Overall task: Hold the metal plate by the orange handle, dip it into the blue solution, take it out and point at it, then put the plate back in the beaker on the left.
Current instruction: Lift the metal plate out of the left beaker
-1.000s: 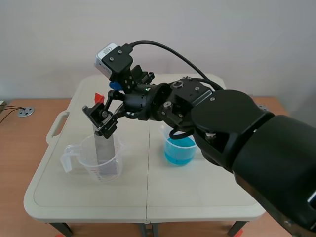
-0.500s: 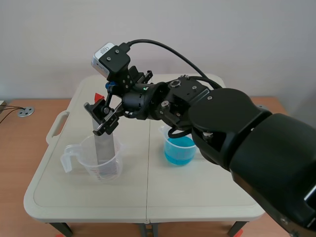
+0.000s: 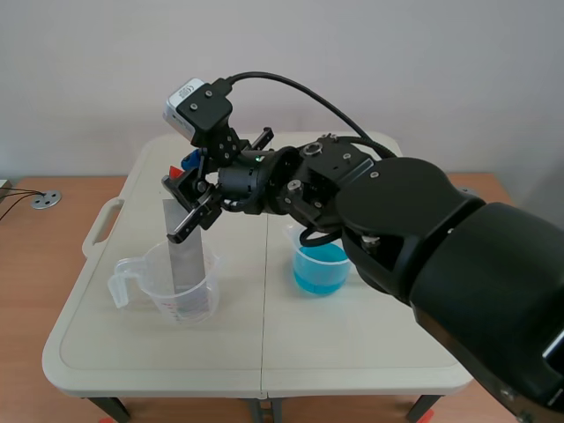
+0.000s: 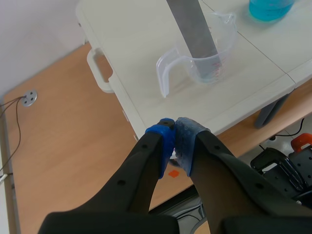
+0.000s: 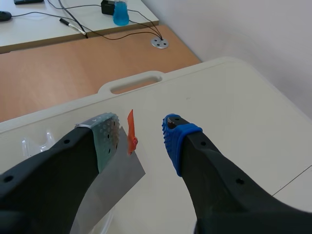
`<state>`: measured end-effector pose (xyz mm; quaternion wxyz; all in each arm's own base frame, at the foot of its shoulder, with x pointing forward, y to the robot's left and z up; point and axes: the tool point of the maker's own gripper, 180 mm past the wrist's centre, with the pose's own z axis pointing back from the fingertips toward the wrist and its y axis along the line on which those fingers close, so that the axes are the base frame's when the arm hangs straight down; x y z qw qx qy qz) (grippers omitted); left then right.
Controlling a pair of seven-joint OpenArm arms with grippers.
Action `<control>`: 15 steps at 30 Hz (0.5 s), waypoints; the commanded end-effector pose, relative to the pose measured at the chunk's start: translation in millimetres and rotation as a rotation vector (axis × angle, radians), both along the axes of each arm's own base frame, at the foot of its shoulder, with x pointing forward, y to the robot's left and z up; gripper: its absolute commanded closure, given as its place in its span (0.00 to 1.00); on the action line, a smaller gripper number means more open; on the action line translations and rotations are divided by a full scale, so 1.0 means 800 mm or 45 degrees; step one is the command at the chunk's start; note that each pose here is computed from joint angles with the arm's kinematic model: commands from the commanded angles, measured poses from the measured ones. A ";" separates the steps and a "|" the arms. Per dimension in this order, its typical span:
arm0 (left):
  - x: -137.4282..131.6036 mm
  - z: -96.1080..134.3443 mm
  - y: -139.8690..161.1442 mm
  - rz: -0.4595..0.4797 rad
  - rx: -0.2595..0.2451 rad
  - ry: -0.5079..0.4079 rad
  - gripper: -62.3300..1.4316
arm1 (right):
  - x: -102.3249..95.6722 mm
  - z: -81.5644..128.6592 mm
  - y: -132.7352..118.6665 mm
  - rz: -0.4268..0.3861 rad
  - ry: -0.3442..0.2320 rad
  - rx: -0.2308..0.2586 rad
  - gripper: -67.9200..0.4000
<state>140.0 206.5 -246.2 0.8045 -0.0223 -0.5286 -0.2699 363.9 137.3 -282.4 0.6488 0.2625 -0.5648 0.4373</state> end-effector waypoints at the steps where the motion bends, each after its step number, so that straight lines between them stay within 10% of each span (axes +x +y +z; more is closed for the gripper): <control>1: 0.004 0.007 -0.003 0.002 -0.026 -0.034 0.93 | 0.009 0.022 0.006 -0.003 -0.035 0.046 0.74; 15: 0.004 0.007 -0.003 0.002 -0.026 -0.033 0.93 | 0.007 0.028 0.008 0.008 -0.049 0.074 0.98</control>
